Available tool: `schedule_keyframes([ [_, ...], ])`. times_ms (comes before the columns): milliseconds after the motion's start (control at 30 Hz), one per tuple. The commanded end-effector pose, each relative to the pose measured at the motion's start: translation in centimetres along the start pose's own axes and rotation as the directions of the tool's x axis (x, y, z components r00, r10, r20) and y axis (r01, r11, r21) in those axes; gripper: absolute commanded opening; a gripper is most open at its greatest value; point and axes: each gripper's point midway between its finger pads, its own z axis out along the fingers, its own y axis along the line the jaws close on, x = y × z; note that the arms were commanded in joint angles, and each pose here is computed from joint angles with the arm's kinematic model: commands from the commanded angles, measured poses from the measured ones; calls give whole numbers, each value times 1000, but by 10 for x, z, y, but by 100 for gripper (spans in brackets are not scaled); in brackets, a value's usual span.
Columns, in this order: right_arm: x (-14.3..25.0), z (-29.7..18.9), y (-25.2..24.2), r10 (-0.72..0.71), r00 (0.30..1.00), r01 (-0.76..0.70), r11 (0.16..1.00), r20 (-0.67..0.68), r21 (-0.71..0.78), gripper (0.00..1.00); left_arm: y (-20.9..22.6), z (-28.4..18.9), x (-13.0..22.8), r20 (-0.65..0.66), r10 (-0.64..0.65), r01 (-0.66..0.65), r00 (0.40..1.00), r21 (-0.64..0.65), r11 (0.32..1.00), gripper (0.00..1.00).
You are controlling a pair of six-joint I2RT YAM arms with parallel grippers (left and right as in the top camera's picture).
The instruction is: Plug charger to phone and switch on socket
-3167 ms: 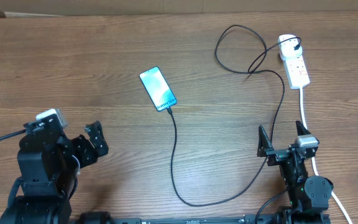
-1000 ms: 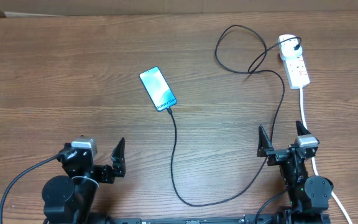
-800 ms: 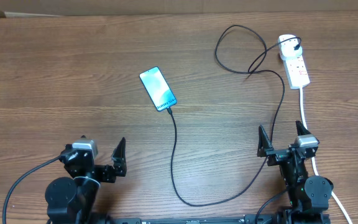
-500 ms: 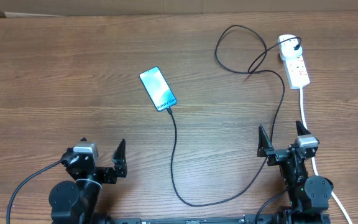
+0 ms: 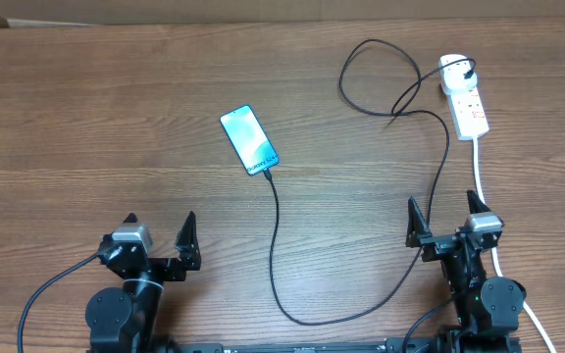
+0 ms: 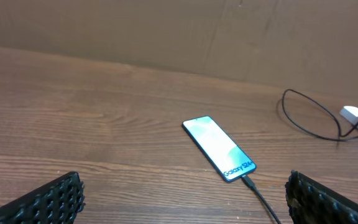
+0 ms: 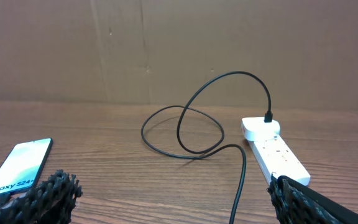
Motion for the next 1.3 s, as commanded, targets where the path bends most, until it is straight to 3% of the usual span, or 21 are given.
schedule_keyframes([
  [0, 1, 0, 0, -2, 1000, 2, 1000, 5, 1, 100, 6, 0, -2, 25, -22, 23, 999, -35, 999, 100],
  [733, 1, 0, 0, -2, 1000, 2, 1000, 5, 1, 100, 27, 25, 18, 139, -86, 98, 987, -79, 992, 99],
  [900, 1, 0, 0, -2, 1000, 2, 1000, 5, 1, 100, 34, 21, -3, 231, -67, 97, 971, -121, 988, 99],
  [1033, 1, 0, 0, -2, 1000, 2, 1000, 5, 1, 100, 24, 17, -23, 297, 47, -18, 954, -99, 995, 99],
  [1267, 2, 0, 0, -2, 1000, 2, 1000, 5, 1, 100, 36, 23, 6, 170, 97, -70, 981, -158, 985, 100],
])
